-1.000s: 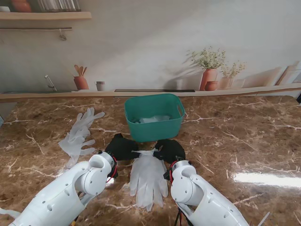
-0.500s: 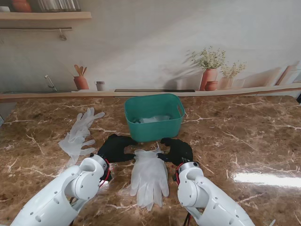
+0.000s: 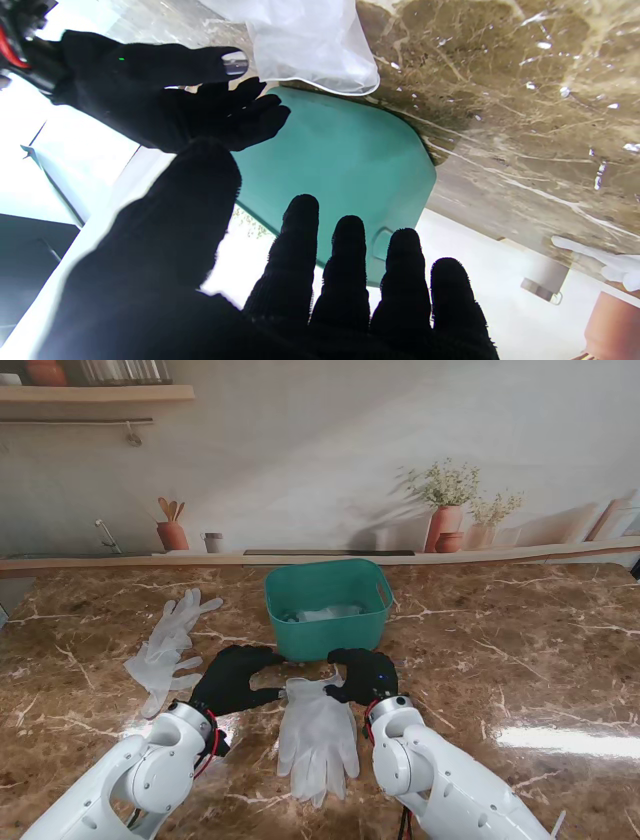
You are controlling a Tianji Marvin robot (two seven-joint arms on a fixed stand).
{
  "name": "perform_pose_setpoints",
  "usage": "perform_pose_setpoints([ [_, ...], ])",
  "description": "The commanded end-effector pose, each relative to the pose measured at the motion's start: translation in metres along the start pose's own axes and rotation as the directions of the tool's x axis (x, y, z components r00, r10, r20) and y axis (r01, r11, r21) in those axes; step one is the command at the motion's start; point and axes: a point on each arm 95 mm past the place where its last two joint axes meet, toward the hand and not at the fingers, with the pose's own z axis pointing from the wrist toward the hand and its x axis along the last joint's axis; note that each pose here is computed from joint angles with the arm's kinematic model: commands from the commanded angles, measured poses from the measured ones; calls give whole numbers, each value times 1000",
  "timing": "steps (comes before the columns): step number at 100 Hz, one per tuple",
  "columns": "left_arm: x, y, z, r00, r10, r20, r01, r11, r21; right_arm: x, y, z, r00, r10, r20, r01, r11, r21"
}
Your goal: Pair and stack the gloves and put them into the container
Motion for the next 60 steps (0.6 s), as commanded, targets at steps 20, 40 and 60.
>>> perform_pose_setpoints([
  [20,3,-8,-15,1000,-9,-11,10,999,36,13,-12,14,996,-90,-10,91,991,94],
  [40,-1,-13,-22,1000,-16,0,16,996,85,22,-19,20,988,-155,-20,156,975,157],
  [60,-5,-14,-25,1000,-5,5,4,995,97,27,-28,21,977,-215,1,209,953,217],
])
